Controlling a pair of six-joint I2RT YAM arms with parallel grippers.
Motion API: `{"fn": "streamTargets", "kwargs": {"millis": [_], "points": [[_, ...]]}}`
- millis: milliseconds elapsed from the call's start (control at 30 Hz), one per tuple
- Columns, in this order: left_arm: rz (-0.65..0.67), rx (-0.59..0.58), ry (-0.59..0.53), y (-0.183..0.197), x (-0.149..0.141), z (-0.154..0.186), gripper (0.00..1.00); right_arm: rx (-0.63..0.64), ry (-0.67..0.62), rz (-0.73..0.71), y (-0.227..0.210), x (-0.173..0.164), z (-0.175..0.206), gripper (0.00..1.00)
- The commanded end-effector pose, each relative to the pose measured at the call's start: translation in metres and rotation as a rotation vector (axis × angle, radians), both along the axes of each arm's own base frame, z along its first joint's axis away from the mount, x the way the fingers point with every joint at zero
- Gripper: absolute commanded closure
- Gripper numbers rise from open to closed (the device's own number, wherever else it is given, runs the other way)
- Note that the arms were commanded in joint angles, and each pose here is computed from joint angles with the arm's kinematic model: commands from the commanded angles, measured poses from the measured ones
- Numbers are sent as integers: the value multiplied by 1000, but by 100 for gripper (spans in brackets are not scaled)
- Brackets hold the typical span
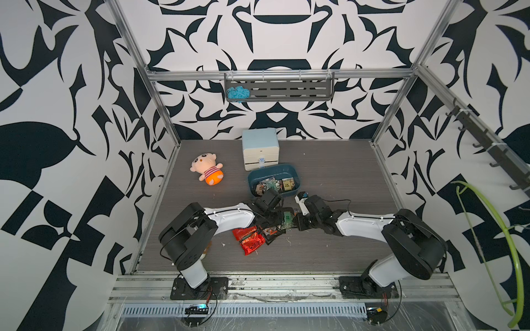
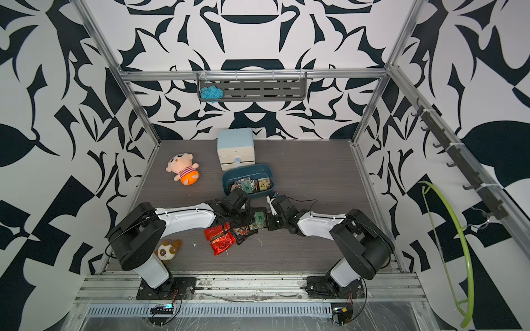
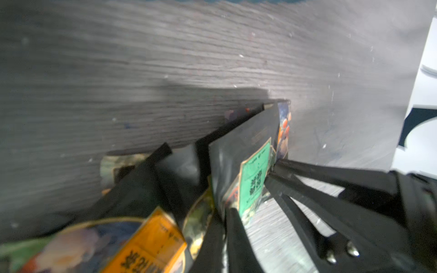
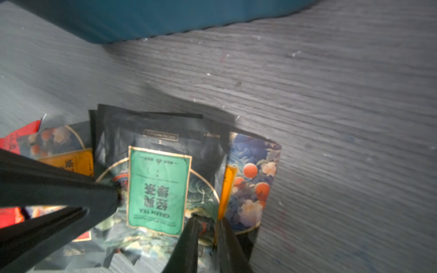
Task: Put the tea bags into the storage box
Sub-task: Pick up the tea bag from the center of the board, then place the tea bag in the storage box.
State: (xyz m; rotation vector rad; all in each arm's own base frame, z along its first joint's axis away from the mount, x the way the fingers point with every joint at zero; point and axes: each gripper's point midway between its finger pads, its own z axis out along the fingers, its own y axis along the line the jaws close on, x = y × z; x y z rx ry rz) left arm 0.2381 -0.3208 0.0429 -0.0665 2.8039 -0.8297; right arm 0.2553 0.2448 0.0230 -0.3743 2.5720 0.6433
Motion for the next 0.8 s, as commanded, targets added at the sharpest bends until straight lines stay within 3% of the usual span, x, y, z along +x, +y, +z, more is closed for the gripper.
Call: {"fn": "streamTargets", "kwargs": {"millis": [0, 200, 567, 767], "points": [[-17, -18, -8, -1, -4, 9, 99, 22, -27, 40, 5, -4, 12, 78], [-17, -18, -32, 9, -10, 25, 100, 5, -81, -1, -6, -1, 20, 77], [5, -7, -114, 49, -29, 78, 100, -87, -255, -220, -59, 11, 47, 66], [5, 11, -257, 67, -23, 129, 100, -87, -319, -287, -76, 11, 59, 64]]}}
